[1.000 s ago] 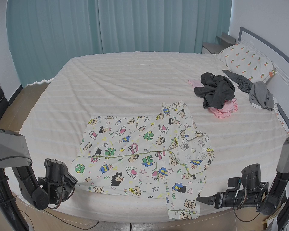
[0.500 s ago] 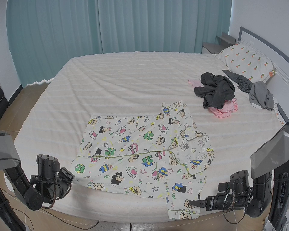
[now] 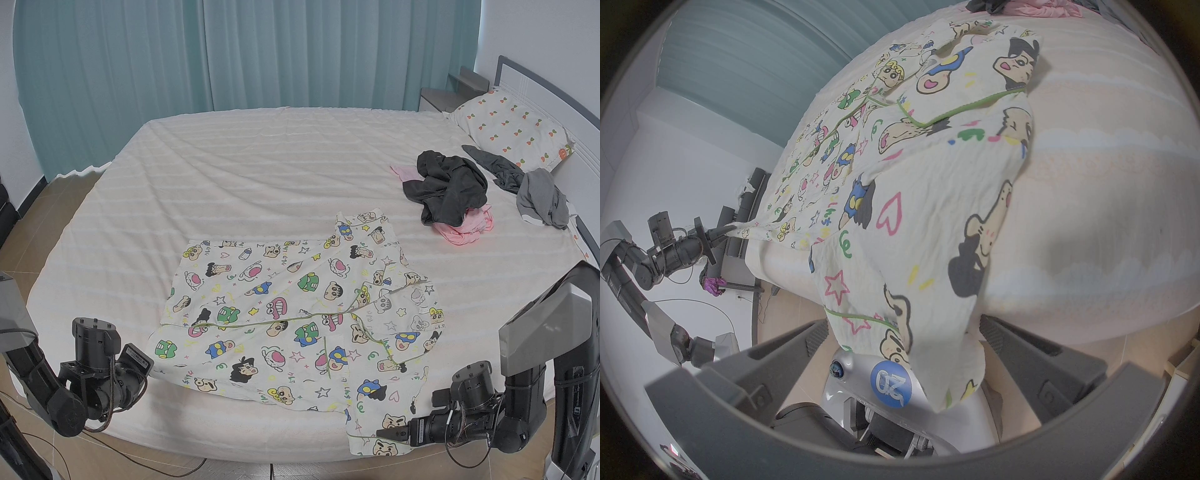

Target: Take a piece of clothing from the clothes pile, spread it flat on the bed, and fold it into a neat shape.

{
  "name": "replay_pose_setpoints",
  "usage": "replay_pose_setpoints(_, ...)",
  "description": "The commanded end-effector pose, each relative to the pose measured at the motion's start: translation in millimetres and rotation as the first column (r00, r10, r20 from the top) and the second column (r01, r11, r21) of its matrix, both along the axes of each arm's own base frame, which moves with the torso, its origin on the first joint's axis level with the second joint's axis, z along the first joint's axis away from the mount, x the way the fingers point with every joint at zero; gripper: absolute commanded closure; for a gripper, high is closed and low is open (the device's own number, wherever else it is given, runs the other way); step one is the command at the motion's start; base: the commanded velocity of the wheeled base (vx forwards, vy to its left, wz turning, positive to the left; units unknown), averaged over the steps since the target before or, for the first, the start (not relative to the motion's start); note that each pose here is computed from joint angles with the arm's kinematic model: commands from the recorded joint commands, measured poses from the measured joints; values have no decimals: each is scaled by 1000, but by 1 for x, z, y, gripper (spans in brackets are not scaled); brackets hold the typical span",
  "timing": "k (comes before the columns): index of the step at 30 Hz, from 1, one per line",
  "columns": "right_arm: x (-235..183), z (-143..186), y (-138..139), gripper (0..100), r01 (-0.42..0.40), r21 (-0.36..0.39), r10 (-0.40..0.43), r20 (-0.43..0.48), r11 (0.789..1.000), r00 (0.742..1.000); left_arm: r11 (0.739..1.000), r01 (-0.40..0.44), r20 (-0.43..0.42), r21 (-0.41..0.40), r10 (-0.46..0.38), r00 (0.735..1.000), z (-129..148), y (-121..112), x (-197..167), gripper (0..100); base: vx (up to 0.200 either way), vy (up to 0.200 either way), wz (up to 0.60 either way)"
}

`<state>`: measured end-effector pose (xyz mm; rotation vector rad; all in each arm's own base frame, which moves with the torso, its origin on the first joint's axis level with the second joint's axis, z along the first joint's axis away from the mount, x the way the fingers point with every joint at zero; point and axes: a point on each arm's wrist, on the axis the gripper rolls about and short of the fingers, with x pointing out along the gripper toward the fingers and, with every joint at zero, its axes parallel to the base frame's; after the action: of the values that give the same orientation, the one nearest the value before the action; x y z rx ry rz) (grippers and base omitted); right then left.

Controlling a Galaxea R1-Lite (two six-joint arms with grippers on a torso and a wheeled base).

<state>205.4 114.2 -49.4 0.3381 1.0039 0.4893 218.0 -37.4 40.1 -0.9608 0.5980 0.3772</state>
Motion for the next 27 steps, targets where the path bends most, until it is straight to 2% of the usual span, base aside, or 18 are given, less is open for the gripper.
replay_pose_setpoints(1,5,-2,4,0,-3,7,3,15,1000,1000,1000,0,1,1,0,1000,0,0,1,100,0,0,0)
replay_pose_setpoints(2,5,-2,4,100,-1,4,1,15,1000,1000,1000,2,-2,1,-2,1000,-1,0,0,100,0,0,0)
replay_pose_setpoints(10,5,-3,3,100,1,1,-1,12,1000,1000,1000,9,-10,7,-9,1000,-2,-1,-1,100,0,0,0)
replay_pose_setpoints(16,-8,6,-4,100,-2,15,2,16,1000,1000,994,91,-55,62,-88,995,-6,0,-11,100,0,0,0)
replay_pose_setpoints(27,-22,12,-11,100,-3,18,3,5,1000,1000,985,136,-119,109,-123,985,-13,3,-23,100,0,0,0)
